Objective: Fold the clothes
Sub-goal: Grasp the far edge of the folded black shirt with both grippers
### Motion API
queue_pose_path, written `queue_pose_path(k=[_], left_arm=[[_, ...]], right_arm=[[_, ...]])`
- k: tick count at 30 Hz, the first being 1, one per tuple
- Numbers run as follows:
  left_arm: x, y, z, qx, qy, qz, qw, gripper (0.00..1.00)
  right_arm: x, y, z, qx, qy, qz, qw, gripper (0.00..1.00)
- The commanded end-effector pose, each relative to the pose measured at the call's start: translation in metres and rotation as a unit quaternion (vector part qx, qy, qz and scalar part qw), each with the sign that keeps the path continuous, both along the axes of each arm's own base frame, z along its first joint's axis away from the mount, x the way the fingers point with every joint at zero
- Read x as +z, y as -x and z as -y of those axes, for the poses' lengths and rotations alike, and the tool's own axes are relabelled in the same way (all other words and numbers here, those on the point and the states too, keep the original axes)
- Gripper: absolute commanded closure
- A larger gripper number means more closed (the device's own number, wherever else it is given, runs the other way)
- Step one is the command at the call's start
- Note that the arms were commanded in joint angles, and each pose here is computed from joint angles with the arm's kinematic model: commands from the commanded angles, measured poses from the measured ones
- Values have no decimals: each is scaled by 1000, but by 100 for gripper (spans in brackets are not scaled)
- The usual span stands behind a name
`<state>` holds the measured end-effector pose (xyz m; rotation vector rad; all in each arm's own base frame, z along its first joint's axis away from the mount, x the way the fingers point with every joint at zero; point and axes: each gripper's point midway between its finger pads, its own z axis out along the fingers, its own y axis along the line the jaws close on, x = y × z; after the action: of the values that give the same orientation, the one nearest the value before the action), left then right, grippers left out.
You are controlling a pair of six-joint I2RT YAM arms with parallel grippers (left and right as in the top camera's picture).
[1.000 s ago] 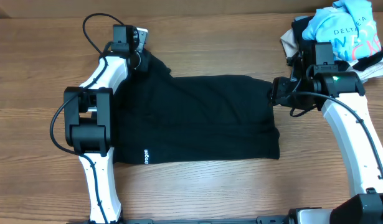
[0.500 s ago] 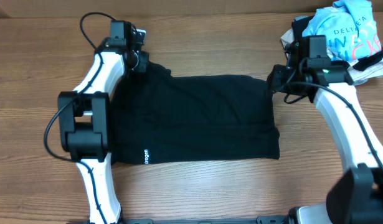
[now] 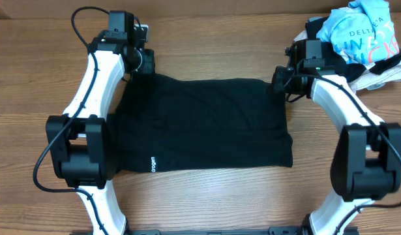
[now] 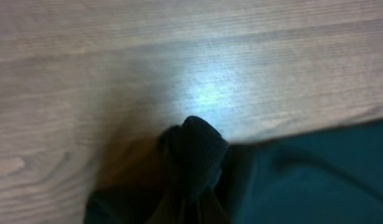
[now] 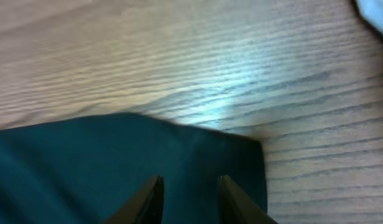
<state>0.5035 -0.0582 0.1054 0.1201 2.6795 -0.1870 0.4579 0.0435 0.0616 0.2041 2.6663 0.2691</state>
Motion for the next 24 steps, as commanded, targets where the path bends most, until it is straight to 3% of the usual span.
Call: queue_pose_path(k=[1,5,11,24], left_arm=[[7,8,9,3,10,-14,1000,96],[3,17,9,2,7,-33,999,96],[1,21,8,3,6,-41,999,96],[-1,25,8,3,5,-50,999,96]], right_arm=[[-24,-5,10,-12,32,-15,999,68],[-46,-5,11,-11,35,-31,999,67],[-65,-8,11,-10,35,-38,999,51],[-57,-27,10,-11,34,4,999,43]])
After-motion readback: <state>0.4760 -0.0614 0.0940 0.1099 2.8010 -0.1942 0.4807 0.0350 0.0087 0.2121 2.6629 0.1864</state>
